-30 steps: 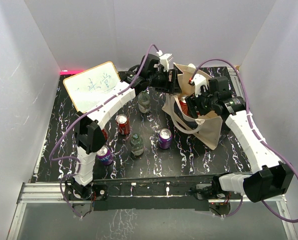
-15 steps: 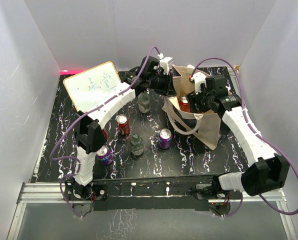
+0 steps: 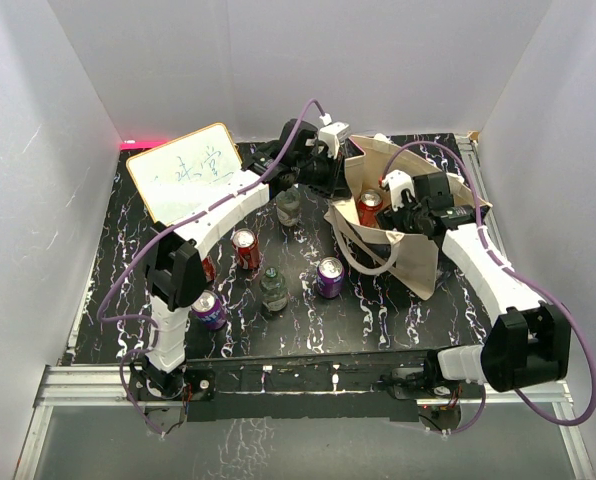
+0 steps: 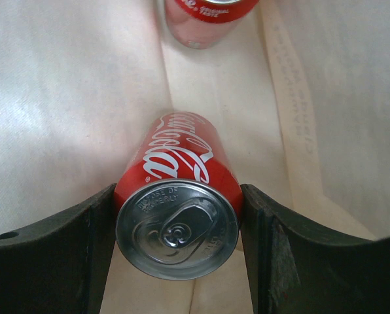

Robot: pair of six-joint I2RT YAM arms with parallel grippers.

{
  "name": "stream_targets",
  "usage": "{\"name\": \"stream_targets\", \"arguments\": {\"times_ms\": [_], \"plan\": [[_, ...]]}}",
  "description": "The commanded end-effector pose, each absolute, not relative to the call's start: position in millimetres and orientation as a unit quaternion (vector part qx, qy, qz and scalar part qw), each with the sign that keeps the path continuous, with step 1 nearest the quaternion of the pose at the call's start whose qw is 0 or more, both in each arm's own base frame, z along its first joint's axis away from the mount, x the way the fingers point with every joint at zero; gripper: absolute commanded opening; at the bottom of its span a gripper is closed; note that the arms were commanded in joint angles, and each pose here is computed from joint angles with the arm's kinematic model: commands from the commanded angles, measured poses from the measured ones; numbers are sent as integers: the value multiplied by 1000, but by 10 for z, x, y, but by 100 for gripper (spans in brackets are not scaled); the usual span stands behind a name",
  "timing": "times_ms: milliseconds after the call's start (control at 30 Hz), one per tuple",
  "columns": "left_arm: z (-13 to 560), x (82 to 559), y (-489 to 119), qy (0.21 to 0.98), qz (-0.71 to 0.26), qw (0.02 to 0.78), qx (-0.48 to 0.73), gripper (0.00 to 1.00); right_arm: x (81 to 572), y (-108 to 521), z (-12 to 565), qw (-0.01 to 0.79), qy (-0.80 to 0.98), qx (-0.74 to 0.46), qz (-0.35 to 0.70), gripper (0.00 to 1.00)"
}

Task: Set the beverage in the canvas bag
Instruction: Place the drink in the canvas bag.

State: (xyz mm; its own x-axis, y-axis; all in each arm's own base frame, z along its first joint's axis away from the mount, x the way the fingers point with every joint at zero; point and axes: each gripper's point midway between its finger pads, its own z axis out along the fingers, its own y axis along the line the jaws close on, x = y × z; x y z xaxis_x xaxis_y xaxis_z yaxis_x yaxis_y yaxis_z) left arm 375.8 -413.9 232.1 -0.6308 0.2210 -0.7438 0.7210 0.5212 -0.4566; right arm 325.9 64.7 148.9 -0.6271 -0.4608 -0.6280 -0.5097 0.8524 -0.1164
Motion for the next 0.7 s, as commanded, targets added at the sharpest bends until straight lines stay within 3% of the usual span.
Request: {"name": "stream_targets", "arguments": {"times_ms": [0, 333, 667], "plan": [[2332, 3649, -3989, 806, -375, 324, 324, 0, 3407, 716, 1839, 427, 853, -296, 41, 8], [2143, 3673, -3963, 806, -359, 323, 343, 0, 3334, 721, 1651, 420, 860, -283, 52, 8], [2176, 3745, -4046, 797, -365, 335, 346, 0, 3635, 892, 1702, 425, 861, -265, 93, 8]]}}
